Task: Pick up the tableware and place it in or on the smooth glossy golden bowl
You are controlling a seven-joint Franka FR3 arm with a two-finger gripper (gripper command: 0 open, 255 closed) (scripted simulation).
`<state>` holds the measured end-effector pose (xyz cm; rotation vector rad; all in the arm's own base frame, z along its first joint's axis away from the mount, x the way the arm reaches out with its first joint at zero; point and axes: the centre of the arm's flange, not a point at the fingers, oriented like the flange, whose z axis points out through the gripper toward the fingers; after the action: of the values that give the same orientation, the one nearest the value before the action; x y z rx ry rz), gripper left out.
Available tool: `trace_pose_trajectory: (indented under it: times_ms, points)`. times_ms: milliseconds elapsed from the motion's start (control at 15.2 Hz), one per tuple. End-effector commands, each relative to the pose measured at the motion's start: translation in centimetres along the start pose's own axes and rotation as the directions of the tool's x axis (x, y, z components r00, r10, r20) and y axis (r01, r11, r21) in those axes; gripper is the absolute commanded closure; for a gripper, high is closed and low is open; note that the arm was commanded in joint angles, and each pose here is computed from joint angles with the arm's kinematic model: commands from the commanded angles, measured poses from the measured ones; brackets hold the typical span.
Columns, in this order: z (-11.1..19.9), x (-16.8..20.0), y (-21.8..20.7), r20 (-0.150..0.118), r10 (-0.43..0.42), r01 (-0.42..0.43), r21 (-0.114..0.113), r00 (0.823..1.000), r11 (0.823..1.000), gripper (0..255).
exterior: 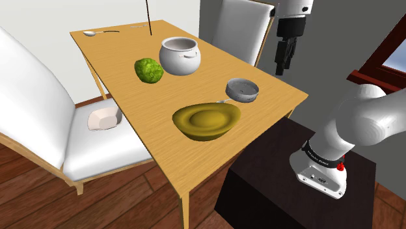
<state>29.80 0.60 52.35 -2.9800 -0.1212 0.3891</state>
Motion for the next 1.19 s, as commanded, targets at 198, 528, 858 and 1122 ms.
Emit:
trace_pose_trajectory:
  times_ms: [198,528,858,1122]
  points:
    - [2.2,2.3,1.1,-0.042,-0.011,0.010,-0.022,0.999,1.000,0]
    - [5.7,6.3,3.0,-0.111,-0.032,0.026,-0.059,0.993,0.998,0]
    - [8.8,10.6,4.9,-0.179,-0.055,0.038,-0.097,0.982,0.995,0]
    - [11.0,14.3,6.5,-0.232,-0.075,0.047,-0.128,0.970,0.991,0]
